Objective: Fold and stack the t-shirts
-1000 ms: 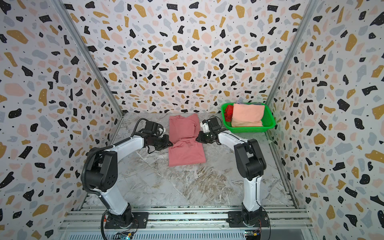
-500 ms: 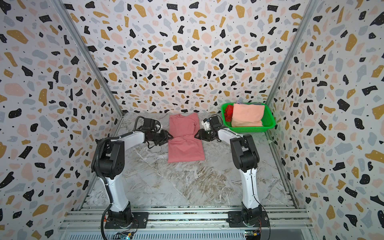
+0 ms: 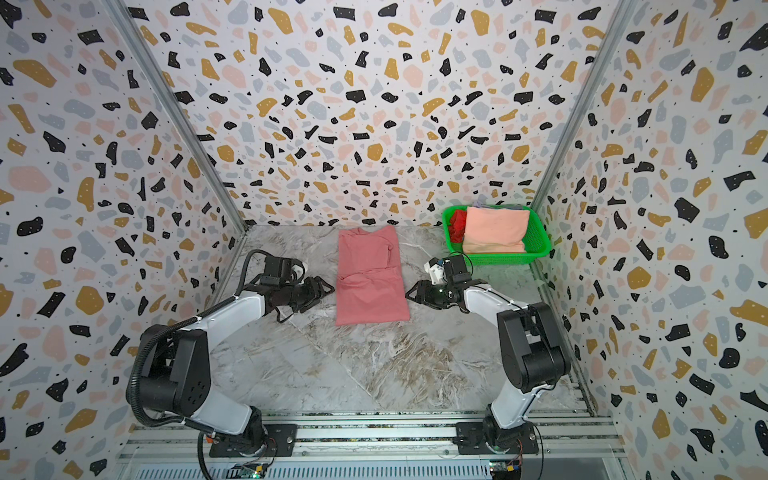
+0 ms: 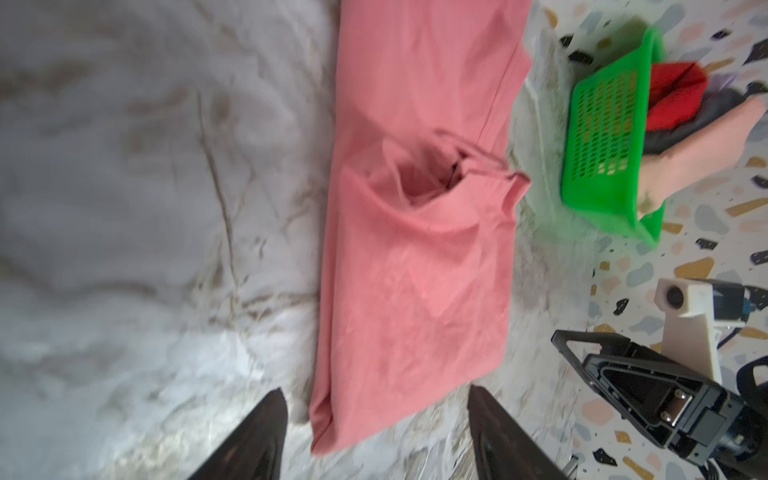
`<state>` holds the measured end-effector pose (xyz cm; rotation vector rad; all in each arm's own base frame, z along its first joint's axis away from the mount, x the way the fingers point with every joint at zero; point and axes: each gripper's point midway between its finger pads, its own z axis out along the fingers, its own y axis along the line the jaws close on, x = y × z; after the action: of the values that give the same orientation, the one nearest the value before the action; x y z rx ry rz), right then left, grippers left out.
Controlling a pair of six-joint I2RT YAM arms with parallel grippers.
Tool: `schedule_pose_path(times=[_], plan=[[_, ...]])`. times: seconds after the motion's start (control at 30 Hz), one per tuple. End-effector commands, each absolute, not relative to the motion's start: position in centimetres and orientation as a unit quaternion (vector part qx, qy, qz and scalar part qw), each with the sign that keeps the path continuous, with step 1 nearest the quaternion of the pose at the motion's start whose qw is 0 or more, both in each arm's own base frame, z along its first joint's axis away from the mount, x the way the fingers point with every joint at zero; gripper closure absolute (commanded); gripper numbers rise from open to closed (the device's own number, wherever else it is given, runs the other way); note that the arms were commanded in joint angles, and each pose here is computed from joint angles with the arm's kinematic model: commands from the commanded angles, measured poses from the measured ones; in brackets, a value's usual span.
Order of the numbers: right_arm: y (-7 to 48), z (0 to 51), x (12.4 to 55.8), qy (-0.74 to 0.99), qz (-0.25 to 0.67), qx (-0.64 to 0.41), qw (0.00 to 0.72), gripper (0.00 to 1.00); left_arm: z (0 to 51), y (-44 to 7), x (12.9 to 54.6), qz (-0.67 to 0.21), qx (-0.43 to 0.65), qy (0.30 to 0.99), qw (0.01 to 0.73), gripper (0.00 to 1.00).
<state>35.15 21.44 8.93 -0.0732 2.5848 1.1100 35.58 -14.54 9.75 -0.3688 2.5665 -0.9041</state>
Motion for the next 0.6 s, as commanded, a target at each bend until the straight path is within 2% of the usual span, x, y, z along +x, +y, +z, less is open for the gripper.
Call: schedule_pose_path(times=[0.0, 0.17, 0.43, 0.5, 0.57], plan=[[21.6, 8.0, 33.0, 0.91, 0.391, -0.024, 0.133, 0.41, 7.8, -15.3, 32.5, -0.313, -0.127, 0.927, 0.165, 0.3], [23.4, 5.8, 31.3, 0.903, 0.418, -0.03, 0.091, 0.36, 5.8, -17.3, 31.4, -0.339, -0.14, 0.919, 0.147, 0.31], [25.2, 3.2, 33.1, 0.904, 0.419, 0.002, 0.087, 0.36, 4.2, -18.7, 33.5, -0.37, -0.169, 0.901, 0.151, 0.38], [25.5, 2.9, 33.9, 0.904, 0.418, 0.012, 0.094, 0.41, 4.0, -19.4, 34.0, -0.389, -0.184, 0.892, 0.138, 0.46], [26.0, 3.0, 34.7, 0.9, 0.425, 0.016, 0.096, 0.54, 4.0, -19.9, 34.3, -0.403, -0.191, 0.885, 0.133, 0.53]])
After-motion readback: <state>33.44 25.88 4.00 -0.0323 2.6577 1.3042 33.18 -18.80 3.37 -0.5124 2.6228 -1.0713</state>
